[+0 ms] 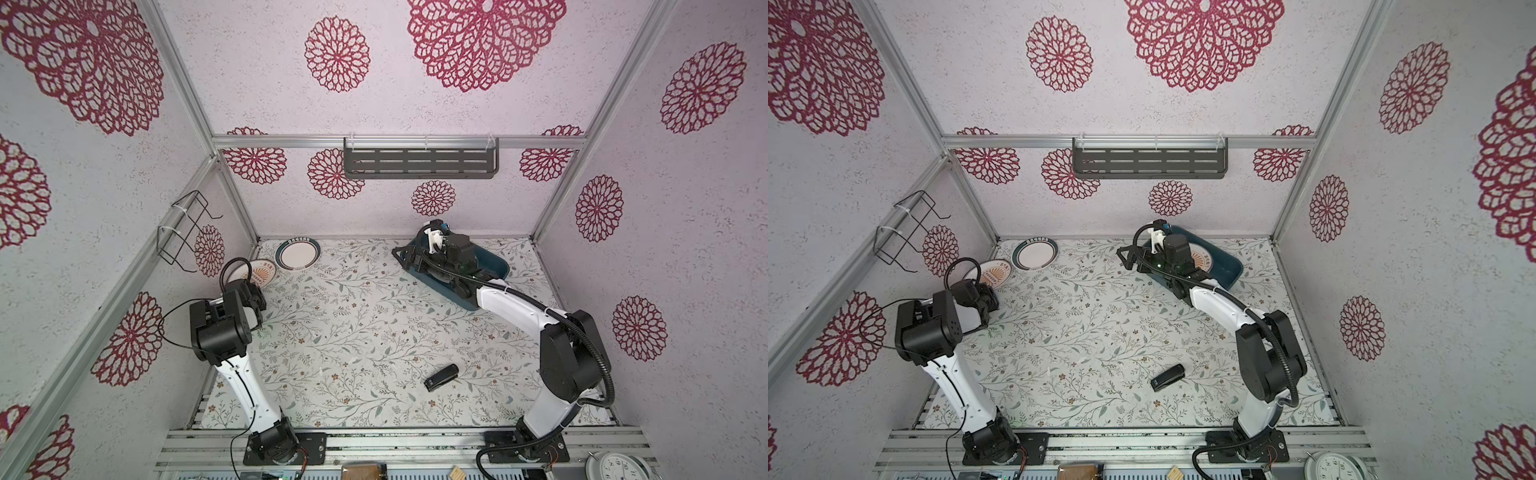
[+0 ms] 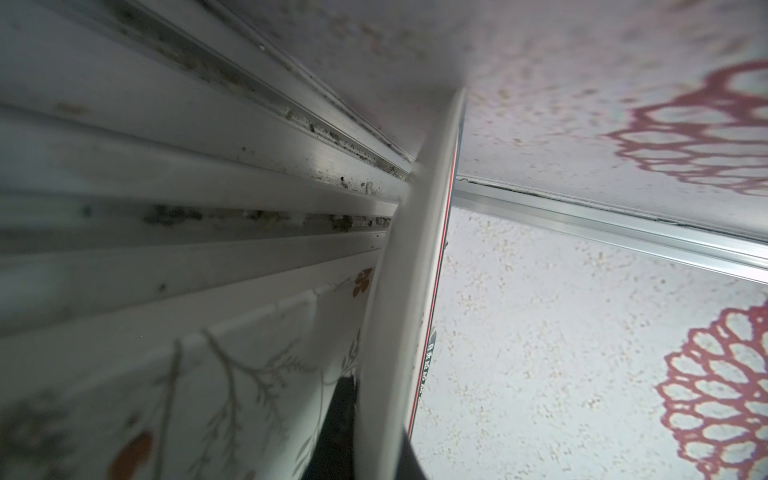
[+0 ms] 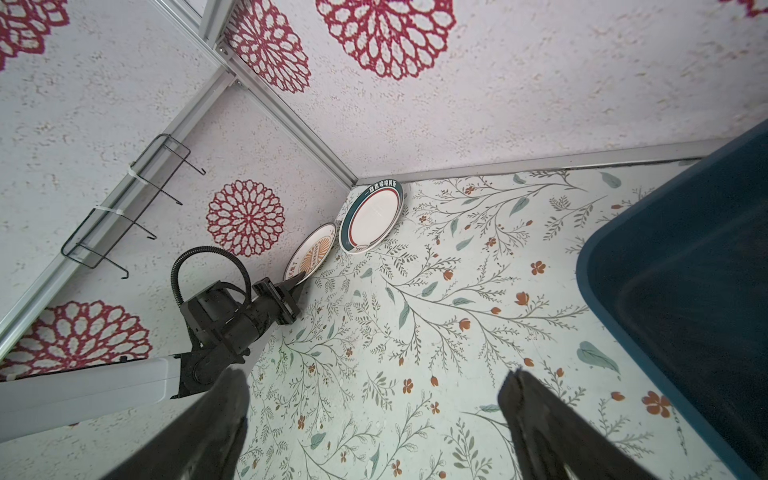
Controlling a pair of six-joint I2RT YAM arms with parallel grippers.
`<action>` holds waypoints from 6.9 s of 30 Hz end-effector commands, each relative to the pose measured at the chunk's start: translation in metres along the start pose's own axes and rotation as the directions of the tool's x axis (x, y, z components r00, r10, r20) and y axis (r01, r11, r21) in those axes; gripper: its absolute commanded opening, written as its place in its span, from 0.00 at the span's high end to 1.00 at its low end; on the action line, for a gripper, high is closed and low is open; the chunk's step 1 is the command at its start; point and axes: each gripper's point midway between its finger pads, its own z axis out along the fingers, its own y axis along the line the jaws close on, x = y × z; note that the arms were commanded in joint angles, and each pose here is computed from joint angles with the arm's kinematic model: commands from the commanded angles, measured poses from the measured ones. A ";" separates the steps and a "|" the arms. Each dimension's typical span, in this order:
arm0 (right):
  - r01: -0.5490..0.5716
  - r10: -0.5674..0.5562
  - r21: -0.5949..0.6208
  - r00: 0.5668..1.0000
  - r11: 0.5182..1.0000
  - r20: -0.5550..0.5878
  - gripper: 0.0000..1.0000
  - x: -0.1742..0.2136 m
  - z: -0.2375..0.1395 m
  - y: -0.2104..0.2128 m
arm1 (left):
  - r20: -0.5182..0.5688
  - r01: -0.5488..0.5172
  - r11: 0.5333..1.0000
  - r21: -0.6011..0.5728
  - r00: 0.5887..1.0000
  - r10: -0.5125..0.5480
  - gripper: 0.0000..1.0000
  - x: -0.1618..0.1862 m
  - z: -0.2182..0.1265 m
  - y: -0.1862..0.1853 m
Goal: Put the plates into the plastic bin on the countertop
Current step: 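Lift the orange-sunburst plate on edge with the left gripper away from the wall, then carry the plate toward the bin while the right gripper moves to meet it, then grasp the plate rim with the right gripper beside the left gripper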
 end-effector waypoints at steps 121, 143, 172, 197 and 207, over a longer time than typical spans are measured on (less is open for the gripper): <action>-0.399 0.378 0.089 0.907 0.913 0.187 1.00 -0.010 -0.021 -0.072 | -0.733 -0.139 0.736 0.663 0.081 0.676 0.69 0.438 -0.261 -0.080; -0.396 0.331 0.244 0.905 0.885 0.267 1.00 -0.017 -0.066 -0.104 | -0.410 -0.578 0.418 0.701 0.153 0.899 0.02 0.369 -0.257 -0.088; -0.437 0.283 0.372 0.871 0.819 0.401 1.00 -0.068 -0.098 -0.180 | -0.089 -0.704 0.151 0.694 0.123 0.988 0.03 0.366 -0.259 -0.102; -0.509 0.338 0.366 0.833 0.779 0.438 1.00 -0.077 -0.068 -0.258 | -0.054 -0.779 0.101 0.619 0.086 0.995 0.03 0.365 -0.238 -0.099; -0.536 0.366 0.361 0.819 0.764 0.442 1.00 -0.070 -0.058 -0.276 | -0.067 -0.785 0.112 0.610 0.090 0.994 0.03 0.366 -0.234 -0.097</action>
